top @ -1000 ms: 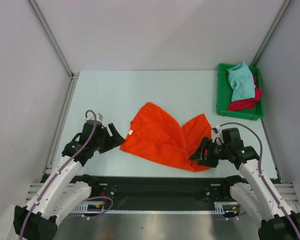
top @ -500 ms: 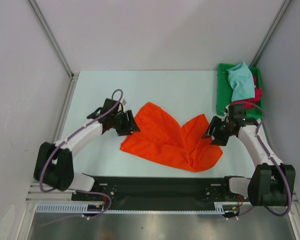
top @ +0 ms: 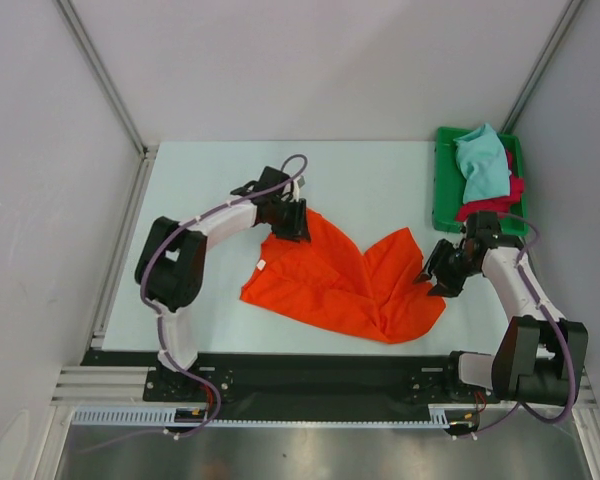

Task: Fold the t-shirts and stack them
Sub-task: Flatten the tshirt out

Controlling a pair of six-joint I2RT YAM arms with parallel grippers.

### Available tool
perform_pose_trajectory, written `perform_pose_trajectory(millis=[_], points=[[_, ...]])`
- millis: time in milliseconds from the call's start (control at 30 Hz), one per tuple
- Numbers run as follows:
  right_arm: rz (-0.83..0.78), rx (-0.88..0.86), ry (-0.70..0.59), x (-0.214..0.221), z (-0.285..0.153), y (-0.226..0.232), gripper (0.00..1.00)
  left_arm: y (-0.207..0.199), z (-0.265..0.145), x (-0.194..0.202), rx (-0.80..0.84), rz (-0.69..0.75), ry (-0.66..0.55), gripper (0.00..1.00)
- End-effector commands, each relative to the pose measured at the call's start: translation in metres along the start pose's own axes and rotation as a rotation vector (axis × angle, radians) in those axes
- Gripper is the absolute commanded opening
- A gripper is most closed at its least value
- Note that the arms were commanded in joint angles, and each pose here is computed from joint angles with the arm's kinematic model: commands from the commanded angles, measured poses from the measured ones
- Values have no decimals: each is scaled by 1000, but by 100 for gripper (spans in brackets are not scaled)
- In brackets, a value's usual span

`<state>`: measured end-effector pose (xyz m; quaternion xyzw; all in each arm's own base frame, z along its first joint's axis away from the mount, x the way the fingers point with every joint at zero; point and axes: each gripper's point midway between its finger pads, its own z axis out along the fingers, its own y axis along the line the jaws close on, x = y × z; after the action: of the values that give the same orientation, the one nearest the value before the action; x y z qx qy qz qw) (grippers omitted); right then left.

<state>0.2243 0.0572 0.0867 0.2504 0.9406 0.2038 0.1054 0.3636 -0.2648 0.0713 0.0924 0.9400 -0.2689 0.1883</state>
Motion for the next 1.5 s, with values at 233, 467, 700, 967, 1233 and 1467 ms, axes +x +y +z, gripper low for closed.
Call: perform_pose_trajectory(millis=[233,467,700,967,1233,1467], points=[[5,22,-39,-10,-16,2,53,15,27,-27,-195,124,-41,46],[27,10,-33,-6,-9,-1,53,26,33,-13,-257,164,-4,50],[40,-16,-14,-3,-5,1,53,15,38,-2,-178,153,18,48],[48,-28,-15,-4,-3,3,53,3,39,-1,-166,205,27,57],[49,-22,-9,-1,-4,1,53,4,44,1,-169,204,29,38],[53,48,-34,-8,-5,-9,54,4,28,-7,-210,219,3,1]])
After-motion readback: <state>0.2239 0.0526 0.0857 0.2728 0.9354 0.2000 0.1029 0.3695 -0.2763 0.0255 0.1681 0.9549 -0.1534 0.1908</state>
